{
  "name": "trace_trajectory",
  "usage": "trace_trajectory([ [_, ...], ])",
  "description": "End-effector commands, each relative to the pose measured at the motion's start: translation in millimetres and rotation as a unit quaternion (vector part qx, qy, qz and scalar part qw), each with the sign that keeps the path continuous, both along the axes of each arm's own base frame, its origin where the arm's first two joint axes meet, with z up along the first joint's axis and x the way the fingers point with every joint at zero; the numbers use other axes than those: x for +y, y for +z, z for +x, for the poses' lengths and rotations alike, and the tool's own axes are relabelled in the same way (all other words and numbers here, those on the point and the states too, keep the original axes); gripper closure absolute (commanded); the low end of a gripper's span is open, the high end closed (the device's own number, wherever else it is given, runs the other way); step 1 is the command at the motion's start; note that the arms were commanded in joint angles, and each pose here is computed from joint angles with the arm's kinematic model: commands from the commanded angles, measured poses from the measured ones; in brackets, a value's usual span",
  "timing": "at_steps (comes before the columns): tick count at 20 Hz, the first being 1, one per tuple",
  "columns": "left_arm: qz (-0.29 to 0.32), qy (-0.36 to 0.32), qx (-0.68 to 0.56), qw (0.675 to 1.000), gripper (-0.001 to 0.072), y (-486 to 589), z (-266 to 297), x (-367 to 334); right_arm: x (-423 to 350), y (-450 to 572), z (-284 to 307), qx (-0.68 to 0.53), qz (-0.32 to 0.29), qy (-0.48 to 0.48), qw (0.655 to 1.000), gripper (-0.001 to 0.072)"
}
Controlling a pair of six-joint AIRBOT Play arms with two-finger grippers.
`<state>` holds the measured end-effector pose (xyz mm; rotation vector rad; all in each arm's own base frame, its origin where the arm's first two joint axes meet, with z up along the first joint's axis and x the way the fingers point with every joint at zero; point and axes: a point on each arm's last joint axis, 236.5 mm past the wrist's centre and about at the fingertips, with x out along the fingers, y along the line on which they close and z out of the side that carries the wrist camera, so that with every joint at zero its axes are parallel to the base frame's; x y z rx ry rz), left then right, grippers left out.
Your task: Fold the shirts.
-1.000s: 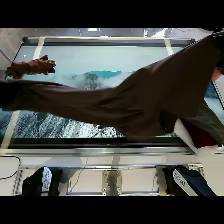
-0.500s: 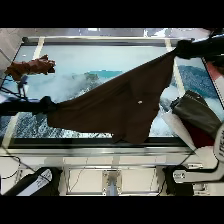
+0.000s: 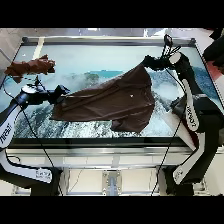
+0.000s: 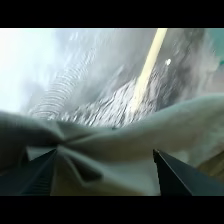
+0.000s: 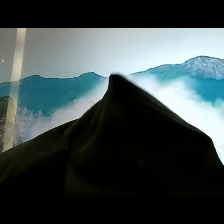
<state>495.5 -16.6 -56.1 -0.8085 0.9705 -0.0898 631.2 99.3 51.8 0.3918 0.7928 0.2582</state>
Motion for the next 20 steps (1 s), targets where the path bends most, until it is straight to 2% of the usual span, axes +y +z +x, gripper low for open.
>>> trace_trajectory([
  [1,-0.018,0.020,-0.045,0.999,0.0004,52,14,24,-13,7,-14,0.037,-0.019,0.021,0.999,0.0233],
  [3,0.003,0.025,-0.074,0.997,0.0005,98,-5,57,-51,12,-56,0.111,-0.062,0.037,0.991,0.0254],
  [4,0.031,0.021,-0.079,0.996,0.0008,114,-21,75,-73,16,-79,0.141,-0.081,0.042,0.986,0.0286],
  [5,0.066,0.015,-0.076,0.995,0.0008,127,-41,92,-89,23,-101,0.163,-0.093,0.050,0.981,0.0286],
  [8,0.161,0.018,-0.040,0.986,0.0009,135,-109,128,-121,45,-164,0.204,-0.103,0.066,0.971,0.0285],
  [9,0.172,0.032,-0.026,0.984,0.0009,129,-133,133,-127,47,-183,0.212,-0.105,0.070,0.969,0.0285],
  [12,0.129,0.086,0.020,0.988,0.0009,86,-194,116,-125,24,-254,0.247,-0.088,0.078,0.962,0.0284],
  [15,0.033,0.148,0.107,0.983,0.0009,24,-237,81,-96,-26,-307,0.212,-0.032,0.033,0.976,0.0282],
  [17,-0.018,0.166,0.122,0.979,0.0009,2,-241,64,-79,-48,-321,0.161,0.017,-0.028,0.986,0.0282],
  [20,-0.047,0.220,0.085,0.971,0.0010,-2,-213,79,-58,-70,-332,0.142,0.123,-0.110,0.976,0.0282],
])
